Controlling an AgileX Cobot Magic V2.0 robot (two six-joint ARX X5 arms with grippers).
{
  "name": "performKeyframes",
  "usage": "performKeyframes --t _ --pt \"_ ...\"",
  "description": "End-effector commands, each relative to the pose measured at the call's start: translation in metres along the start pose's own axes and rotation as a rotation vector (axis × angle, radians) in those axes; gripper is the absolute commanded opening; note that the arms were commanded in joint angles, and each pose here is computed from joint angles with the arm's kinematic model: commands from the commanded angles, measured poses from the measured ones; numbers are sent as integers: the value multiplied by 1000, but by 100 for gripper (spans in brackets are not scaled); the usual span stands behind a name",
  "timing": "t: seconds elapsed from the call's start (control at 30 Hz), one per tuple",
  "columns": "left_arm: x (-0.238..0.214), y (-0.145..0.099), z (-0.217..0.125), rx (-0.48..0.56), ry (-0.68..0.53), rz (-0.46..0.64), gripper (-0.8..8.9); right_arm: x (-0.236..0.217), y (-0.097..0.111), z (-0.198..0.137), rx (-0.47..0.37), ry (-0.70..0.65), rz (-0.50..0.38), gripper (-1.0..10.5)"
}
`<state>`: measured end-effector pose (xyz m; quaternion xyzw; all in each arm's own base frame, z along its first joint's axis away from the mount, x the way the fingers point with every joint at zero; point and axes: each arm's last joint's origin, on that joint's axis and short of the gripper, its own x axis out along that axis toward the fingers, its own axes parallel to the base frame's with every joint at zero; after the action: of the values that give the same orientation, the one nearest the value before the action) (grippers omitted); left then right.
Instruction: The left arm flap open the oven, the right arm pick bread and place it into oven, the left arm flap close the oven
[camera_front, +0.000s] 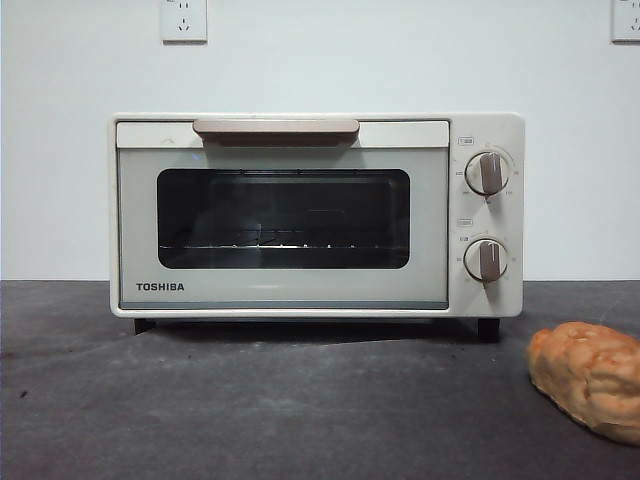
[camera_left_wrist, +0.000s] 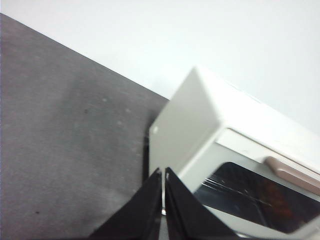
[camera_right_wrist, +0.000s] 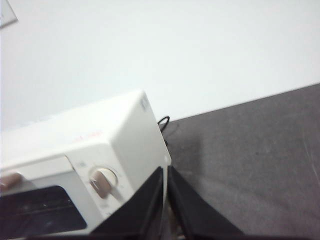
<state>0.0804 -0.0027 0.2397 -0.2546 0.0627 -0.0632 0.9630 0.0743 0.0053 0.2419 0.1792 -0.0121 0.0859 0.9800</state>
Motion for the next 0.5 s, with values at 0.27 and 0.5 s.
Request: performKeyframes --t 0.27,0.5 --pt "6 -36 58 227 206 -102 18 5 24 55 -140 191 61 8" --pt "18 -51 80 325 412 -179 17 20 33 81 -194 452 94 8"
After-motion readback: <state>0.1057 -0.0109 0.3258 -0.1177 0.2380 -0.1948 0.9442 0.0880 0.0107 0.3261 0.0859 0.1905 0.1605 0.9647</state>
